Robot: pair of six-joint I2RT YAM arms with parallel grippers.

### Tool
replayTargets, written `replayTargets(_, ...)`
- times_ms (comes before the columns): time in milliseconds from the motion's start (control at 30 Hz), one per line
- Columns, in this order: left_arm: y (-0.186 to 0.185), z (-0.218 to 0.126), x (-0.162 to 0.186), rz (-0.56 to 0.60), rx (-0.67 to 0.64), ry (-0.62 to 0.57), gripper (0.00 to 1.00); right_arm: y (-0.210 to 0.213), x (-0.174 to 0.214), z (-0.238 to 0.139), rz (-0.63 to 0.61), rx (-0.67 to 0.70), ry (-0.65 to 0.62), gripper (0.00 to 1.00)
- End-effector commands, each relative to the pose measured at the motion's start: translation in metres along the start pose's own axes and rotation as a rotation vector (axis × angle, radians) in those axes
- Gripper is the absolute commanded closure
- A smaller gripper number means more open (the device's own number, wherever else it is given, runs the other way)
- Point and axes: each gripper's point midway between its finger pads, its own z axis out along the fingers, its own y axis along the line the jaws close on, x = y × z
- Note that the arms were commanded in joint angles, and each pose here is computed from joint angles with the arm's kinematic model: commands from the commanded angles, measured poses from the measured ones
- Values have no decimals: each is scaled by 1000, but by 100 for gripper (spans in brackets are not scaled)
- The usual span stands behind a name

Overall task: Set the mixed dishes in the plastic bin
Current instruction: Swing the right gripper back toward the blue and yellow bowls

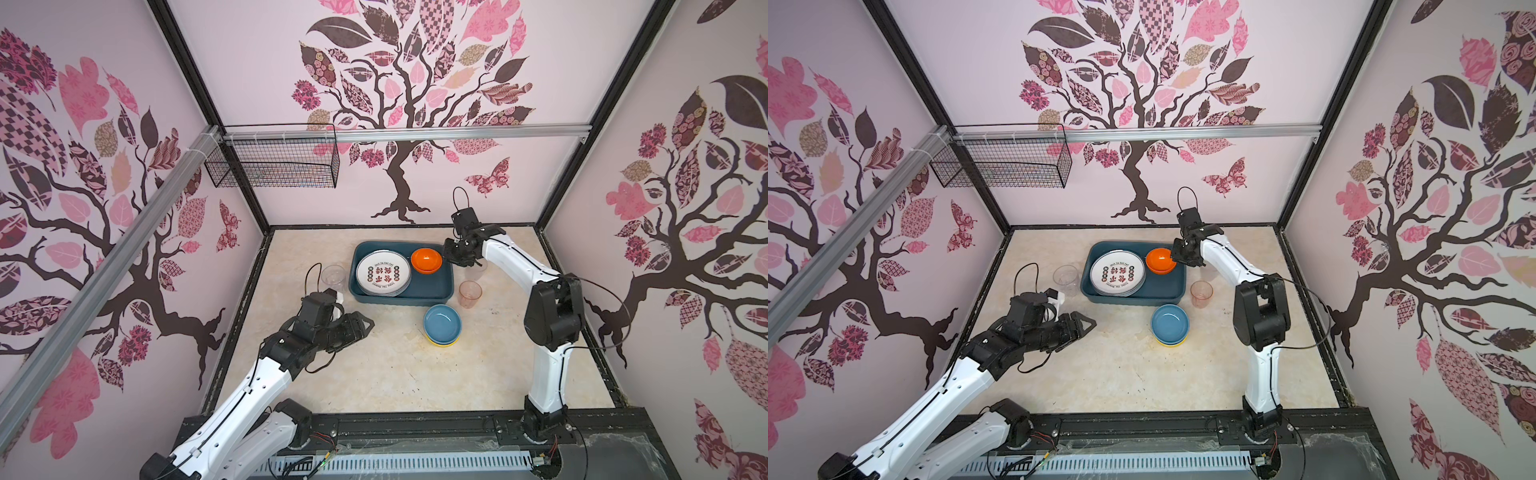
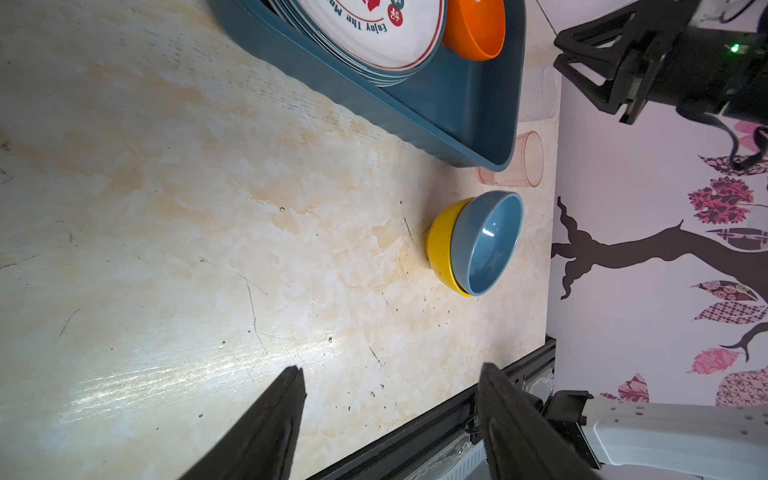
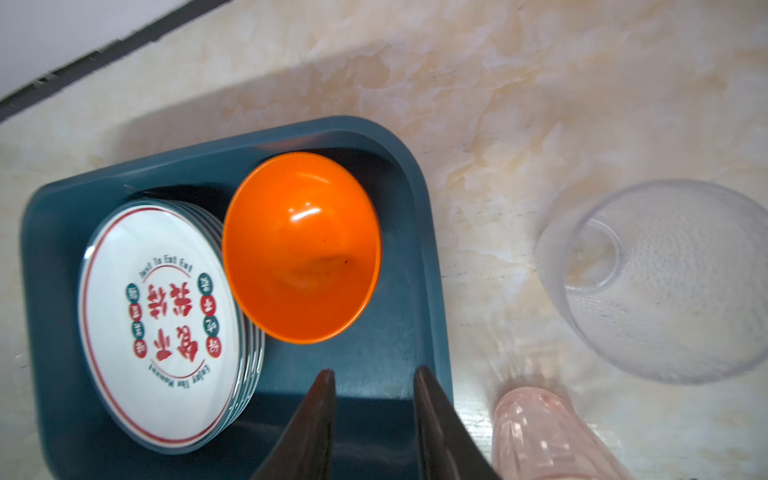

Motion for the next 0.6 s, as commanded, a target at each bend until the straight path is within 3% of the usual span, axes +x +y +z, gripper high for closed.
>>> replayTargets(0,-2,1,5,35,16,34,31,10,1,-43,-15,-89,-60,63)
replayTargets(233,-12,7,7,70,27,82,31,-5,46,-72,-16,-153,-42,62)
replayTargets(567,-26,21,6,103,7,97,31,-39,118,-86,-36,-175,18,62)
